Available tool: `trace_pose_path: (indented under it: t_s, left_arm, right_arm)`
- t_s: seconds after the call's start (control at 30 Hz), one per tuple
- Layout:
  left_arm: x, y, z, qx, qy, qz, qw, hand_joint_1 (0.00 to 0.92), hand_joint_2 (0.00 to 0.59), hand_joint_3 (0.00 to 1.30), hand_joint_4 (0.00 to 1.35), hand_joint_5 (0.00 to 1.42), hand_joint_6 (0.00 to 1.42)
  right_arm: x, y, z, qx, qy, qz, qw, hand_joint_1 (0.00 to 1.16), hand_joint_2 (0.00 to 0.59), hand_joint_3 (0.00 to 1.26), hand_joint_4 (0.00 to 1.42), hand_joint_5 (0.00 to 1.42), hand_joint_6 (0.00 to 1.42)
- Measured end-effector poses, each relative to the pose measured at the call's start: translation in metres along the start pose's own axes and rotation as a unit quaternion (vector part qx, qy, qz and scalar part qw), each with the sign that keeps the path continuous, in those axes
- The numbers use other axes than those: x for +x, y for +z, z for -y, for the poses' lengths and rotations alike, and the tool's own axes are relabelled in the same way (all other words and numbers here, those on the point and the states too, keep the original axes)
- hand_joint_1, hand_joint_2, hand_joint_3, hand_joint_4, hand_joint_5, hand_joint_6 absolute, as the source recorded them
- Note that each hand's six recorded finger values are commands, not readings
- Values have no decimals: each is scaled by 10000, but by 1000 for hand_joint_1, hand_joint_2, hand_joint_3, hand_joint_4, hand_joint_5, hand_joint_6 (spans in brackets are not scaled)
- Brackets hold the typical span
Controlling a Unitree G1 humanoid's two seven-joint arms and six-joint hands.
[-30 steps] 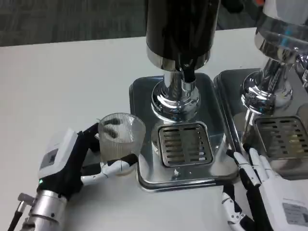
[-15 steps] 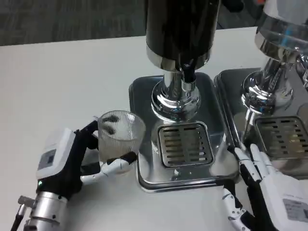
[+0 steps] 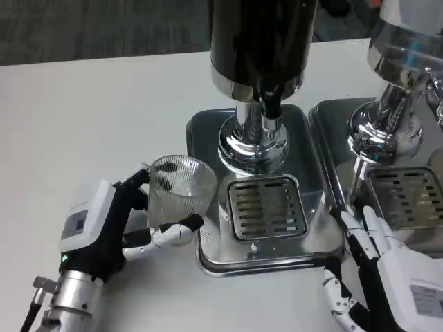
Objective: Grasp the cup under the faucet to collect the drink, then remove the cup.
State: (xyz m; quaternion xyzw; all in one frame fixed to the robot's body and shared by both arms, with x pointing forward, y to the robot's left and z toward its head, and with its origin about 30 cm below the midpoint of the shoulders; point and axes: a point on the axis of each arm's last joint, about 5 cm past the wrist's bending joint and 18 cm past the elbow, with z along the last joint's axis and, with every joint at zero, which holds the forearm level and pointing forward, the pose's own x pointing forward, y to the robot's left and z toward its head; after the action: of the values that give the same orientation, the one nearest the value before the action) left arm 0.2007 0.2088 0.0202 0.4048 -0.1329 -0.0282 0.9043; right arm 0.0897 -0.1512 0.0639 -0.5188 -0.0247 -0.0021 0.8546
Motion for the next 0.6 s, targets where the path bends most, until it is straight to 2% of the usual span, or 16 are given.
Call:
trace_pose_path:
  t_s: [0.37,0.6]
  left_arm:
    - [-7,11,20,-17,113,55,9999,559,188,428,521,775,835]
    - [-5,18,23,-29,307,95,9995,568,179,435,521,775,834]
  right_arm:
    - [0,-1,0,3,1,-3,10000,161,532,134,0,61,179]
    - [-6,-4,0,0,11,-10,10000,161,532,134,0,61,179]
